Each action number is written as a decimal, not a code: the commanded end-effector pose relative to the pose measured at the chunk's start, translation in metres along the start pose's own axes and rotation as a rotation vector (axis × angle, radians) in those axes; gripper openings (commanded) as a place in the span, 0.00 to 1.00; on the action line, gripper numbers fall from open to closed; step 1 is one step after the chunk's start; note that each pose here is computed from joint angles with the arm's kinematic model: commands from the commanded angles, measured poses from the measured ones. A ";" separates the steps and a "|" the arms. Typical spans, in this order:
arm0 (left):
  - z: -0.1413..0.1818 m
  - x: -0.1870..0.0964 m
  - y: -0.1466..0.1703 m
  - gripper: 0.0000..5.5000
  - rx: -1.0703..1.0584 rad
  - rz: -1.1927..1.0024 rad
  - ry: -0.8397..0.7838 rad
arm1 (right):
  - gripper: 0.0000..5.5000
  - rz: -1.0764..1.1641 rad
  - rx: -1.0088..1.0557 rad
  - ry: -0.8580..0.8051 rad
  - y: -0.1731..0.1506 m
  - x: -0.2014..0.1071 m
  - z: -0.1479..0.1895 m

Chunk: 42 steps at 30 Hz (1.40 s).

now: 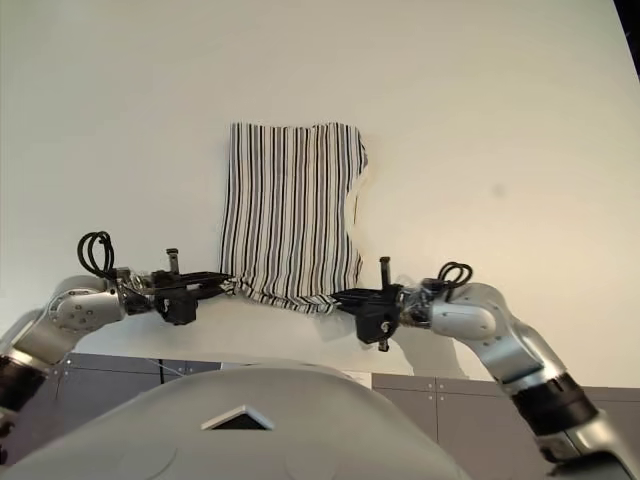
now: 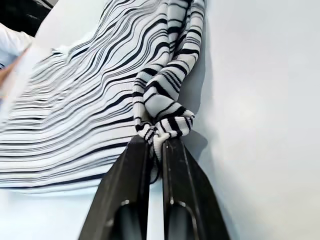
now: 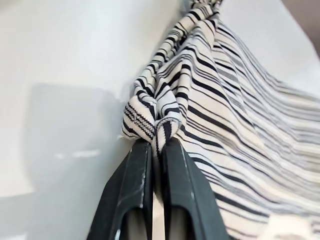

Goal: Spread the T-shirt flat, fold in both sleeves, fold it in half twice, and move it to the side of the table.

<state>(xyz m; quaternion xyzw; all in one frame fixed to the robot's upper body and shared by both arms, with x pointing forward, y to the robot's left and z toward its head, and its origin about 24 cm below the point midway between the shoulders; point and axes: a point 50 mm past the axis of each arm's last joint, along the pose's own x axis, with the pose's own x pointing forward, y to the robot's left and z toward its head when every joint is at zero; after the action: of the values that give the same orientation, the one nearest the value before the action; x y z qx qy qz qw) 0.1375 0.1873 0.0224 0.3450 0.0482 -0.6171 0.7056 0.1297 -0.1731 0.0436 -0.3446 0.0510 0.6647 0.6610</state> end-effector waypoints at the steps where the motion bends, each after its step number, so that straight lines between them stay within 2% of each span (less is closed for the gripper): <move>1: 0.013 -0.006 -0.007 0.02 -0.255 0.039 -0.015 | 0.02 0.071 0.235 -0.023 -0.004 -0.028 0.005; 4: 0.020 -0.006 -0.001 0.02 -0.431 0.156 -0.056 | 0.02 0.001 0.368 -0.087 -0.026 -0.031 0.009; 6: 0.028 -0.007 0.035 0.02 -0.523 0.321 -0.154 | 0.02 -0.157 0.434 -0.095 -0.057 -0.032 0.003; 8: 0.028 -0.008 0.076 0.02 -0.516 0.432 -0.204 | 0.02 -0.348 0.467 -0.062 -0.095 -0.031 -0.009; 10: 0.020 -0.003 0.111 0.02 -0.465 0.478 -0.187 | 0.02 -0.467 0.445 -0.012 -0.124 -0.027 -0.019; 15: -0.006 0.022 0.155 0.02 -0.432 0.457 -0.120 | 0.02 -0.631 0.383 0.127 -0.159 -0.011 -0.038; 20: -0.029 0.046 0.168 0.02 -0.446 0.450 -0.060 | 0.02 -0.637 0.363 0.189 -0.159 0.007 -0.046; 22: -0.034 0.054 0.175 0.12 -0.452 0.438 -0.054 | 0.02 -0.666 0.332 0.217 -0.159 0.008 -0.047; 23: -0.035 0.053 0.178 0.15 -0.454 0.455 -0.057 | 0.08 -0.670 0.325 0.216 -0.162 0.010 -0.047; 26: -0.041 0.047 0.190 0.23 -0.451 0.552 -0.035 | 0.16 -0.699 0.302 0.215 -0.172 0.011 -0.045; 30: -0.056 0.039 0.200 0.24 -0.462 0.661 0.070 | 0.29 -0.825 0.292 0.224 -0.188 0.016 -0.045; 35: -0.074 0.046 0.193 0.24 -0.510 0.762 0.200 | 0.29 -0.944 0.237 0.260 -0.202 0.035 -0.043; 36: -0.077 0.043 0.191 0.24 -0.540 0.808 0.202 | 0.29 -0.928 0.277 0.197 -0.201 0.040 -0.037; 39: -0.093 0.023 0.177 0.24 -0.690 1.051 0.176 | 0.29 -0.636 0.410 -0.079 -0.176 0.062 -0.007; 41: -0.094 0.014 0.165 0.24 -0.787 1.232 0.114 | 0.29 -0.506 0.449 -0.055 -0.156 0.075 -0.015; 42: -0.092 0.012 0.161 0.24 -0.838 1.315 0.069 | 0.29 -0.509 0.470 -0.002 -0.151 0.080 -0.025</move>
<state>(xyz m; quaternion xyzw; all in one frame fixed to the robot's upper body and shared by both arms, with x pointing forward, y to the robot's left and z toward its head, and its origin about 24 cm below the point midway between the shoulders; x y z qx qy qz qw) 0.3281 0.2264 0.0187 0.0793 0.0948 -0.0438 0.9914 0.2894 -0.0967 0.0608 -0.1738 0.0693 0.4555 0.8703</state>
